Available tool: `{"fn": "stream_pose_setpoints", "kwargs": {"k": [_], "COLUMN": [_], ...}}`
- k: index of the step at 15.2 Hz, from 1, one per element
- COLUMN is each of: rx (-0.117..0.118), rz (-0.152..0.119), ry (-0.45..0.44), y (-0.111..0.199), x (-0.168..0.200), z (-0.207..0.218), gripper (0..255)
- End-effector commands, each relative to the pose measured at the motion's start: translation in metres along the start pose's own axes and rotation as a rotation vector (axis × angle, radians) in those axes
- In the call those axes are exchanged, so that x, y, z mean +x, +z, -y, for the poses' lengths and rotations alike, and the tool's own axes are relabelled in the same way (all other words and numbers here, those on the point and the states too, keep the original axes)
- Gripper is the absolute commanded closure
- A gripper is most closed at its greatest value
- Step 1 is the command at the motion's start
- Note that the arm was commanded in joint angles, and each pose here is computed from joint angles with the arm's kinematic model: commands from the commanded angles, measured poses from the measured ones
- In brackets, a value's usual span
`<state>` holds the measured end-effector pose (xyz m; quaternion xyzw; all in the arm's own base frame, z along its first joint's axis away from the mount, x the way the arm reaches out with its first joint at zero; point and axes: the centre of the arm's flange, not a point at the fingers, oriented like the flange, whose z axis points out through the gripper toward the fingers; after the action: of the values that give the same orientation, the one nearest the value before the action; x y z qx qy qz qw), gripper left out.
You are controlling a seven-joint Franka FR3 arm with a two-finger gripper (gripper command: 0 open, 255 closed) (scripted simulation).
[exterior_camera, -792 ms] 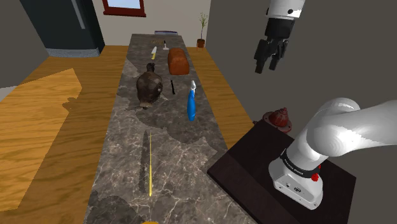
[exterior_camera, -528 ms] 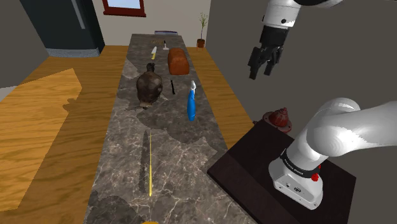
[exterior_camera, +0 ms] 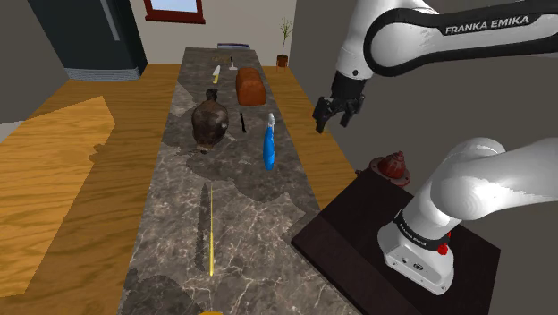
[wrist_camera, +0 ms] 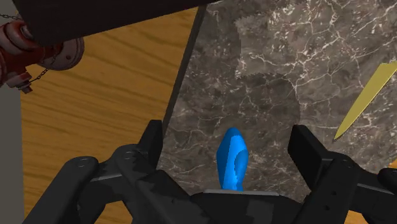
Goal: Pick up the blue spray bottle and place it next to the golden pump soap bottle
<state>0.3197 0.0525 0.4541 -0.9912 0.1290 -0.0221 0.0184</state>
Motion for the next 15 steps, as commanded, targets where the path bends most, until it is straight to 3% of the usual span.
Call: {"fn": "stream_pose_setpoints", "kwargs": {"k": [1, 15], "rx": [-0.009, -0.092], "rz": [-0.048, -0.339], "ry": [0.029, 0.225], "y": [0.020, 0.160], "x": [0.006, 0.084], "z": [0.012, 0.080], "gripper": [0, 0]}}
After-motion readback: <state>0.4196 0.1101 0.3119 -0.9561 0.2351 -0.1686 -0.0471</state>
